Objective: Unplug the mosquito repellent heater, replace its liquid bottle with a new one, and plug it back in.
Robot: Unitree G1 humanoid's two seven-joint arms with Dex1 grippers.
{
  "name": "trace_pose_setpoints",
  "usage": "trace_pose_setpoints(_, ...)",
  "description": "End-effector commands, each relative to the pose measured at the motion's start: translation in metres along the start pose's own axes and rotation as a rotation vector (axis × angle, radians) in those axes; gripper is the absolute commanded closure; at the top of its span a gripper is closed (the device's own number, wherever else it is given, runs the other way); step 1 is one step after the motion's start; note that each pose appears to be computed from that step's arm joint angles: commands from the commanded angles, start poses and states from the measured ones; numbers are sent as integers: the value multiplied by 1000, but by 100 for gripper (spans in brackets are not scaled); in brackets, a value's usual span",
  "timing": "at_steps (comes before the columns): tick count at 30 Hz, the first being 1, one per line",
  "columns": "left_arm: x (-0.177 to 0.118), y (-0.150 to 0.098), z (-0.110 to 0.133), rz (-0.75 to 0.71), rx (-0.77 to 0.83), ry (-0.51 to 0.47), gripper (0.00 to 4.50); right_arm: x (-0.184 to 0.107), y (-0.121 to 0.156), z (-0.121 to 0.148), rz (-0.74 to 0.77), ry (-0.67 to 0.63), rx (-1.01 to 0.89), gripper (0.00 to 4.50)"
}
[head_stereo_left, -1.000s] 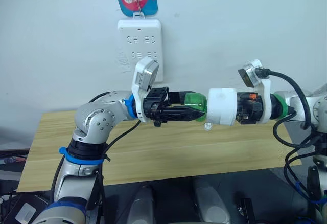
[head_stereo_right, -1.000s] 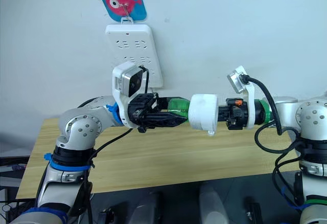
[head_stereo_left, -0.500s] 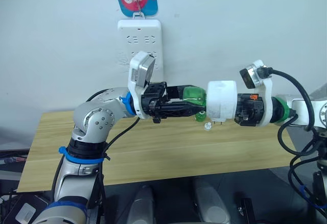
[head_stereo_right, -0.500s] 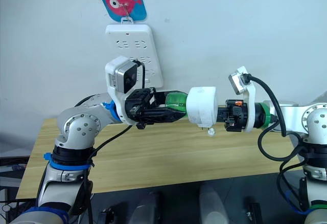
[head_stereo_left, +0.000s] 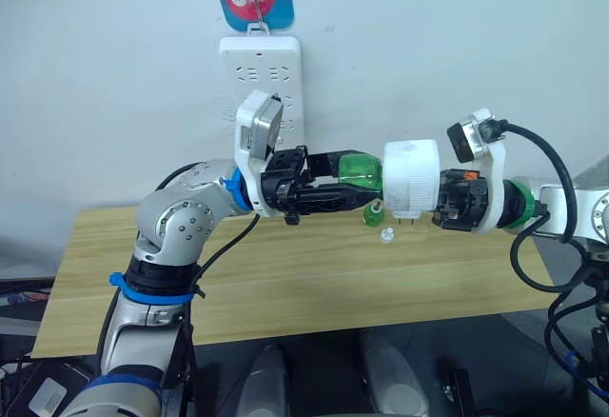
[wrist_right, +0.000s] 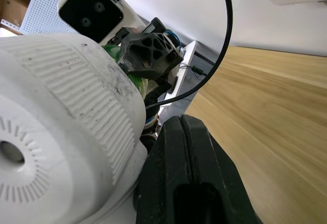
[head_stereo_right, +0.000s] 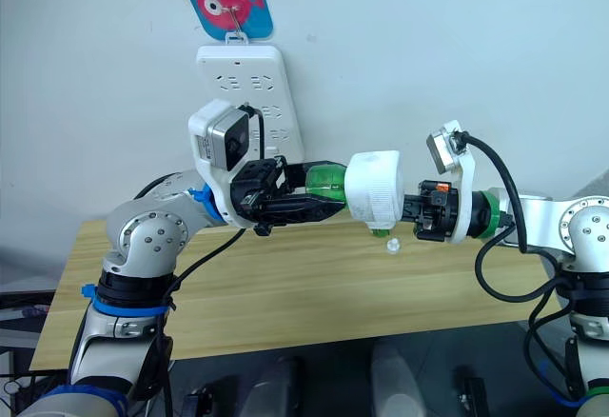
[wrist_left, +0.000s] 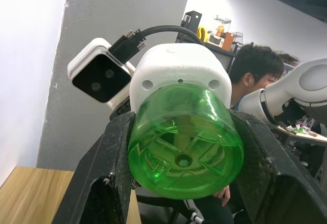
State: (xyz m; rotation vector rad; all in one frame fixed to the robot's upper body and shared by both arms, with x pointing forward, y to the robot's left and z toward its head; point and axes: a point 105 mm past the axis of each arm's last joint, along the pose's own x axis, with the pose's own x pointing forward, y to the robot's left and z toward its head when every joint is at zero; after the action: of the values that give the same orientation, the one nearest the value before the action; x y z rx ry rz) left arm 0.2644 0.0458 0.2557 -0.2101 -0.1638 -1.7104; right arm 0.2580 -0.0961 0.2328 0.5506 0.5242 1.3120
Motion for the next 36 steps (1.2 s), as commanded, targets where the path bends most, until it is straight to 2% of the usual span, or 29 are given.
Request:
trace_pose_setpoints(1, -8, 14, -3, 114, 29, 39, 221, 4, 17, -21, 65, 101, -40, 450)
trace_pose_setpoints(3, -8, 12, -4, 103, 53, 62, 221, -6, -12, -29, -93, 124, -71, 450)
trace_pose_setpoints(4, -9, 10, -5, 99, 70, 80, 221, -15, -31, -30, -196, 121, -95, 433)
trace_pose_setpoints(7, -13, 7, -8, 95, 96, 120, 221, -36, -59, -28, -359, 112, -182, 366)
trace_pose_setpoints(13, -24, 8, -27, 121, 202, 219, 221, -59, -64, -26, -435, 143, -374, 167)
trace_pose_setpoints(15, -26, 8, -37, 127, 258, 251, 221, -63, -60, -29, -442, 141, -396, 102)
trace_pose_setpoints(16, -27, 8, -40, 129, 276, 258, 221, -64, -59, -29, -443, 134, -397, 56)
trace_pose_setpoints(18, -28, 11, -46, 153, 328, 262, 221, -68, -56, -30, -458, 107, -396, 0)
trace_pose_setpoints(23, -30, 21, -57, 232, 459, 248, 221, -75, -50, -30, -499, 40, -377, 0)
trace_pose_setpoints(27, -25, 29, -57, 306, 672, 217, 221, -84, -47, -21, -561, -155, -249, 0)
trace_pose_setpoints(29, -22, 30, -59, 319, 749, 203, 221, -82, -39, -21, -535, -245, -161, 0)
trace_pose_setpoints(33, -19, 32, -62, 334, 936, 212, 221, -58, -20, -26, -482, -426, 43, 0)
trace_pose_setpoints(36, -15, 34, -66, 335, 1071, 236, 221, -37, -15, -34, -497, -502, 150, 0)
